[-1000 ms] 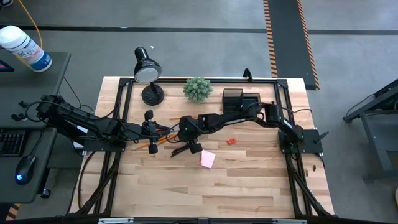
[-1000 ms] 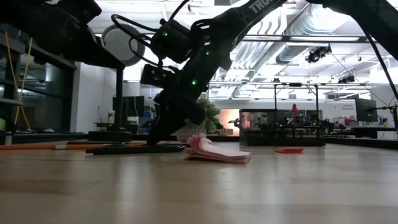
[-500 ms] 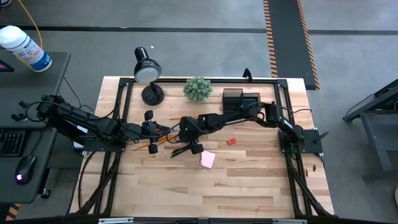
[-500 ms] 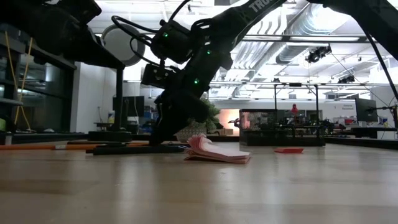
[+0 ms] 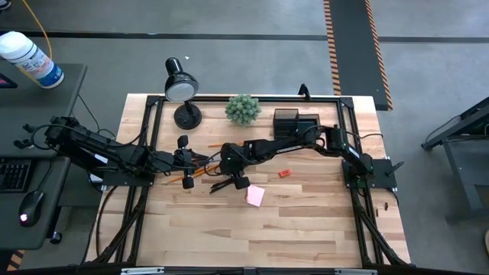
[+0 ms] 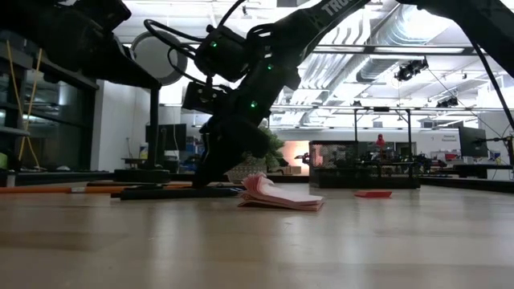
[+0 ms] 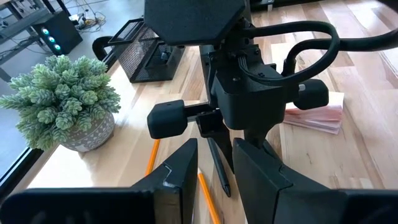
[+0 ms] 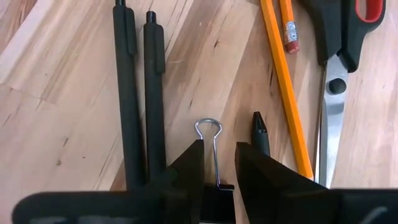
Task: Pick and place office supplies into organizer
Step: Put the black binder clip into the black desk organizer
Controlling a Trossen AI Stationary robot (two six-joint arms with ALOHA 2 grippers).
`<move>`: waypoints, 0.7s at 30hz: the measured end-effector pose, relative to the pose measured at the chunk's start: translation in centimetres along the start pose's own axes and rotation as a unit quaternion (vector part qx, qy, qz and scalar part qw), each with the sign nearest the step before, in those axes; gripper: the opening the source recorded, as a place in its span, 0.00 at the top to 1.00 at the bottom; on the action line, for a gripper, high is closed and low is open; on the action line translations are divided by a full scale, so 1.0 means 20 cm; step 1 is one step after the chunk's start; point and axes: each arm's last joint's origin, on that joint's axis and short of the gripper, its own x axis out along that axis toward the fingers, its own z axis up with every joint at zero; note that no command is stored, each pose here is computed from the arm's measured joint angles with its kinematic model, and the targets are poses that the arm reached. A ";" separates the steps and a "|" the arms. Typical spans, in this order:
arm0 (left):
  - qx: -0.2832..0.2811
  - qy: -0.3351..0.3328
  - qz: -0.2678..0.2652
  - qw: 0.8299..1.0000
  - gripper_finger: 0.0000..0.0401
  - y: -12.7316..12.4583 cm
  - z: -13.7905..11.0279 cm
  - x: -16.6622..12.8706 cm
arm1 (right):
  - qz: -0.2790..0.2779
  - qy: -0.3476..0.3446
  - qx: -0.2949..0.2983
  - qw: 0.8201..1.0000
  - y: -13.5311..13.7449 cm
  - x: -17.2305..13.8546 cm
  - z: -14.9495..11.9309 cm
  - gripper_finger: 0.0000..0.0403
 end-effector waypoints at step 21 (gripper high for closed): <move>0.000 0.000 0.000 1.000 0.78 0.00 0.00 0.00 | 0.000 -0.021 0.004 1.000 0.00 0.00 0.02 0.80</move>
